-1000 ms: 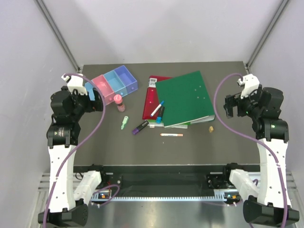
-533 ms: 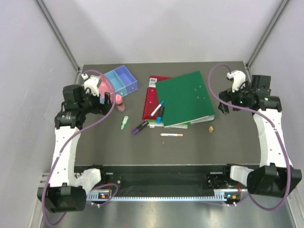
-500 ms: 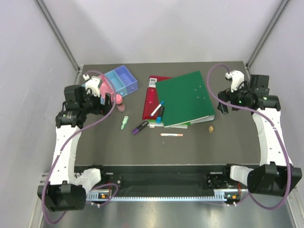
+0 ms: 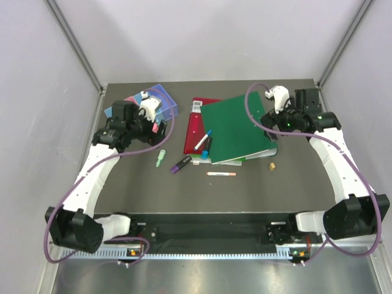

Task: Sort the stationery into containers
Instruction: Pick up the pen from the center of the board.

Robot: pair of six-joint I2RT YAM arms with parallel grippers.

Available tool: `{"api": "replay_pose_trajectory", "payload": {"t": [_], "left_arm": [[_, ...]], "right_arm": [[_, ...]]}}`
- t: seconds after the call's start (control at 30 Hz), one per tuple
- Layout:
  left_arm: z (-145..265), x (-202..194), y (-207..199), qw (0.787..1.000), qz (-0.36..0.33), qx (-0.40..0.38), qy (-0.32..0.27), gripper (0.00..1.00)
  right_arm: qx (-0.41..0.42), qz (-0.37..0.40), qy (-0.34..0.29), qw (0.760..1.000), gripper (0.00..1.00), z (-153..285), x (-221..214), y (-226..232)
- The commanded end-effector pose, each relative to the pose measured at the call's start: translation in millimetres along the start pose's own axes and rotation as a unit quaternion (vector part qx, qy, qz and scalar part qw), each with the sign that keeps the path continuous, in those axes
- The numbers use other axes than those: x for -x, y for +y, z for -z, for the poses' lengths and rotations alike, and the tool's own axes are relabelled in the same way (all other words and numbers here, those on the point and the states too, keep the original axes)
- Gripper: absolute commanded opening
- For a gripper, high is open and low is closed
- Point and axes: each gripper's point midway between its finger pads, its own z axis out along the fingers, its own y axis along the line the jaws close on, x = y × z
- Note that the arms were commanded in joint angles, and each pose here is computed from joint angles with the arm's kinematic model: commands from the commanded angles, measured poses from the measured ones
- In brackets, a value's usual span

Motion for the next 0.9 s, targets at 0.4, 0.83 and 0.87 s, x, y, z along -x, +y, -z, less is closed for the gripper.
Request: {"api": "replay_pose_trajectory", "payload": {"t": [0.4,0.83,0.87], "left_arm": [[-97.2,67.6,-35.0,0.995,-0.091,0.042,-0.003,0.99],[-185.0,35.2,-48.9,0.99,-0.107,0.07,0.064,0.99],[-186.3,27.0,-52.2,0.989,-0.106,0.069,0.072,0.99]], "right_arm": [[-0.094,0.042,-0.019,0.994,1.0,26.1,29.8,-37.9],[-0.141,0.033,-0.043,0.989,1.0,48.0,37.5,-50.3],[-0.143,0.031,-0.043,0.988,1.0,48.7,37.5,-51.5]]}}
